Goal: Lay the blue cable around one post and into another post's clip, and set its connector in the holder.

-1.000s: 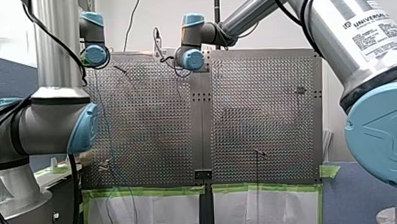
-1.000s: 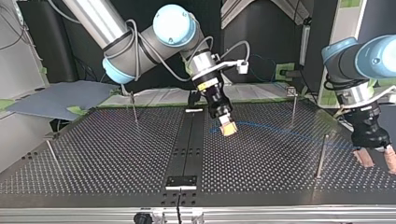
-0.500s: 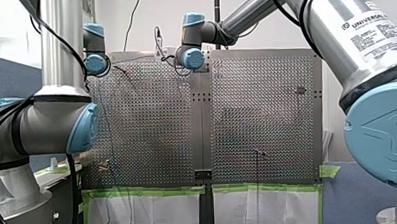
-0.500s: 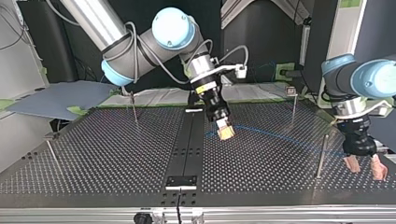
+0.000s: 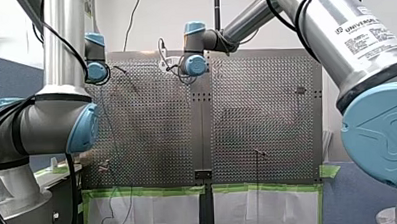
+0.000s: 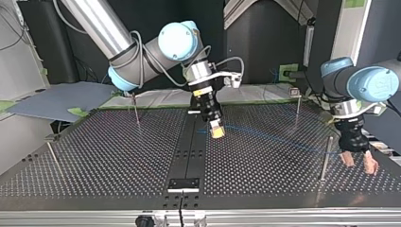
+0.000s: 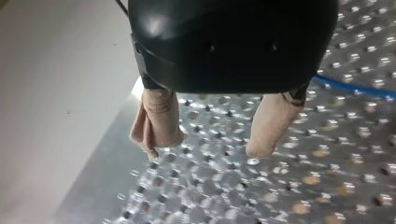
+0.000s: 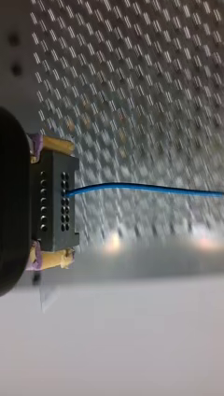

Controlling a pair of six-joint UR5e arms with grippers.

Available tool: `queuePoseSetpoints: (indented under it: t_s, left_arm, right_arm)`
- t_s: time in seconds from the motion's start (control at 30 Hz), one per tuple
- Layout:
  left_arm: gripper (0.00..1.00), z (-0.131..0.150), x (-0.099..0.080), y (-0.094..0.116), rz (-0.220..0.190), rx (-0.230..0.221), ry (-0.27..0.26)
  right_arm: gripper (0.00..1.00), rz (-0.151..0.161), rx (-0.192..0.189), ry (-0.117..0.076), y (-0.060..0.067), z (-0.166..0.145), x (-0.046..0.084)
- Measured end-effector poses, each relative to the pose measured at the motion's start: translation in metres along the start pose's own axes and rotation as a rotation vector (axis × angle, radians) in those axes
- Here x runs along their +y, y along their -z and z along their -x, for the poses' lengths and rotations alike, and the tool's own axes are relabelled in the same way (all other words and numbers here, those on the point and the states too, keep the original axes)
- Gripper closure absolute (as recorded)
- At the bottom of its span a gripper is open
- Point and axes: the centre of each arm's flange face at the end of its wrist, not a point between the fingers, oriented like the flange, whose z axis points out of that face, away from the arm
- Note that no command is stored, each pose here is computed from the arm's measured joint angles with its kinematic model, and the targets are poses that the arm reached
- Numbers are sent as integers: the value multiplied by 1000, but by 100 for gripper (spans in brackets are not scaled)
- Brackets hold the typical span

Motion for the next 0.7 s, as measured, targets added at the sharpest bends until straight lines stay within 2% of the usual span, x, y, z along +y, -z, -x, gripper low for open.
queuePoseSetpoints:
  t_s: [0.2, 0.27, 0.47, 0.57, 0.7]
  left_arm:
    - [0, -15, 4, 10, -4, 23, 10]
    - [0, -18, 4, 12, -6, 28, 16]
    - [0, -21, 0, 15, -12, 37, 26]
    - [0, -22, -2, 16, -13, 39, 32]
    - [0, -23, -3, 17, -12, 40, 40]
  right_arm:
    - [100, 48, -142, 35, 10, 63, 9]
    - [100, 59, -163, 36, 14, 75, 11]
    - [100, 110, -179, 13, 24, 101, 23]
    - [100, 145, -178, -2, 29, 111, 32]
    - [100, 206, -175, -23, 35, 127, 50]
